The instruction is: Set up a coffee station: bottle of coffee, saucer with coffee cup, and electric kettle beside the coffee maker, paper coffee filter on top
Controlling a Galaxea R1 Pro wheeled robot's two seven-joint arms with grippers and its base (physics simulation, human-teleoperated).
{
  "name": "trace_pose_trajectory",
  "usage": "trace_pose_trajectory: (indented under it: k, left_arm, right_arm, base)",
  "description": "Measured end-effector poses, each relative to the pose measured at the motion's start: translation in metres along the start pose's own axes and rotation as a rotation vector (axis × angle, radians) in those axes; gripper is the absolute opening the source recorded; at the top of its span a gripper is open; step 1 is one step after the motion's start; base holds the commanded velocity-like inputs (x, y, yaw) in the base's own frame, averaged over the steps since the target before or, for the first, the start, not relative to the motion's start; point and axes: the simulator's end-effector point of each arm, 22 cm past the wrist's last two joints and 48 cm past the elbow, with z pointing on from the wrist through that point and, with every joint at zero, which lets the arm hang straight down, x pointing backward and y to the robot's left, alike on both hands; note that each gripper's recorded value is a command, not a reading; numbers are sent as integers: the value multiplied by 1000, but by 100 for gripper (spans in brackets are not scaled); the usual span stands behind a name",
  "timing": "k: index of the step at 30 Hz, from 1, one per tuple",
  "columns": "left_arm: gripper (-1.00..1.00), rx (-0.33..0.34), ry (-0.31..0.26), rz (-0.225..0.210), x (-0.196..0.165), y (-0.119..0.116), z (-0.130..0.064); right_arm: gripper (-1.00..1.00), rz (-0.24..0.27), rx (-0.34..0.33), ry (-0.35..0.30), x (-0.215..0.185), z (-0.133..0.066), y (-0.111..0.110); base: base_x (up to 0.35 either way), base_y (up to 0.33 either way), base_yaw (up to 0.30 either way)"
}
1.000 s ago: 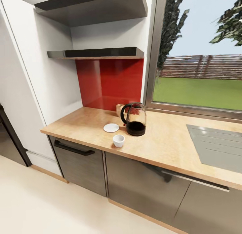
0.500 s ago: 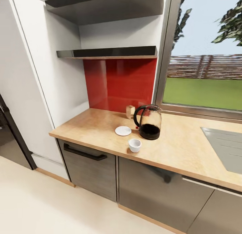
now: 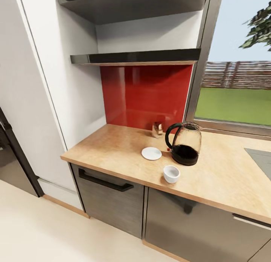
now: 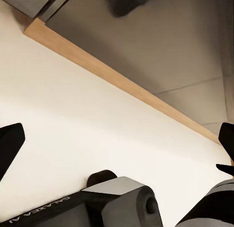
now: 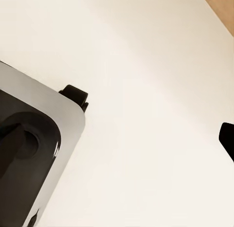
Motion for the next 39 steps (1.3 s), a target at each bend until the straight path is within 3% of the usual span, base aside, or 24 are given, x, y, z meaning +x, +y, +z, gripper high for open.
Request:
trace_pose_trajectory:
  k: [8, 32, 39]
  left_arm:
    - [100, 0, 0, -1, 0, 0, 0]
    - [100, 0, 1, 0, 0, 0, 0]
    - [100, 0, 1, 0, 0, 0, 0]
  right_arm:
    - [100, 0, 0, 0, 0, 0, 0]
    - [100, 1, 0, 0, 0, 0, 0]
    - [100, 0, -1, 0, 0, 0, 1]
  base:
    - [112, 185, -65]
    - [4, 8, -268]
    - [0, 165, -123]
